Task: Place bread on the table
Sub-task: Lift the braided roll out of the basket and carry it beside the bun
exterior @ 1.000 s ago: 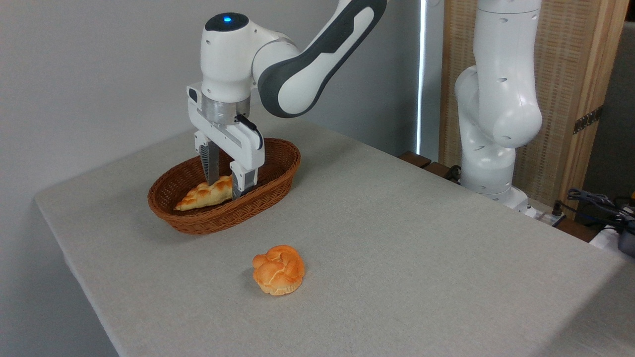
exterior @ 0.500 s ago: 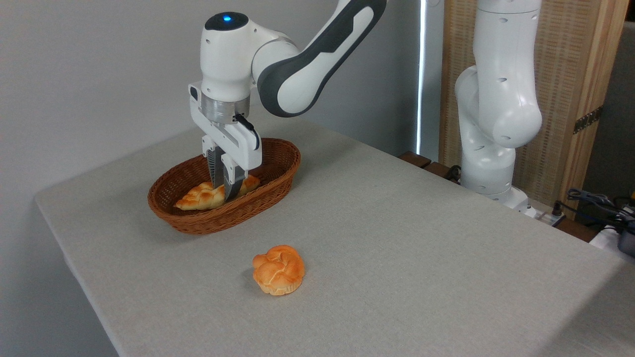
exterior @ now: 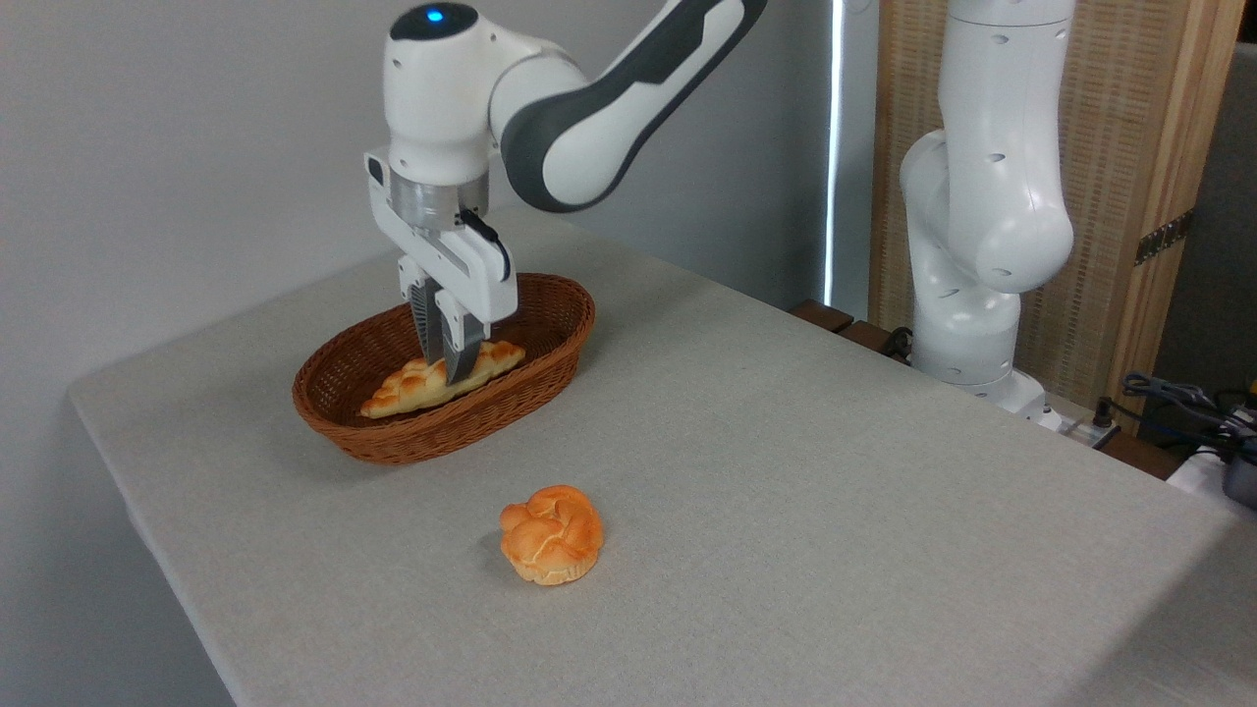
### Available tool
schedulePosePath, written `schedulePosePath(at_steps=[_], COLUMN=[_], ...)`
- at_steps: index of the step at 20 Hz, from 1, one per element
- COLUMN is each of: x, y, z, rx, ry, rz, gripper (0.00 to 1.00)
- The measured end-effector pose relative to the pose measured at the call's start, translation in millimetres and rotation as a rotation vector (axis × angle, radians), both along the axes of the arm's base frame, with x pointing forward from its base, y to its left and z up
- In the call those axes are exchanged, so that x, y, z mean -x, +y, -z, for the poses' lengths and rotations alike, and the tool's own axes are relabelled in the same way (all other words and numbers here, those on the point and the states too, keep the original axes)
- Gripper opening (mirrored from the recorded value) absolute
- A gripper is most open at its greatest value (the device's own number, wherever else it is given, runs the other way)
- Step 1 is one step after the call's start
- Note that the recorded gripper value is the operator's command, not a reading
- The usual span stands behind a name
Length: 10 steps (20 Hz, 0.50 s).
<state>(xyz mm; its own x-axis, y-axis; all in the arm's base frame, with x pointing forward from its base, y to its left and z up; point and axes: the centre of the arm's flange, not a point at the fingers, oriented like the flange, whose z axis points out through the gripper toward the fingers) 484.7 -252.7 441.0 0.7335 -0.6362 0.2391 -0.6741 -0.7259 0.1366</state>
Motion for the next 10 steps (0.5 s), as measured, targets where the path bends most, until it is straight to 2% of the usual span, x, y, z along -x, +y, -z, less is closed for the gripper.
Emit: schedulePosePath(at_steps=[10], x=[-31], y=[46], z=[-65], rx=[0.017], ry=[0.047], rz=[-0.038], gripper=[0.30])
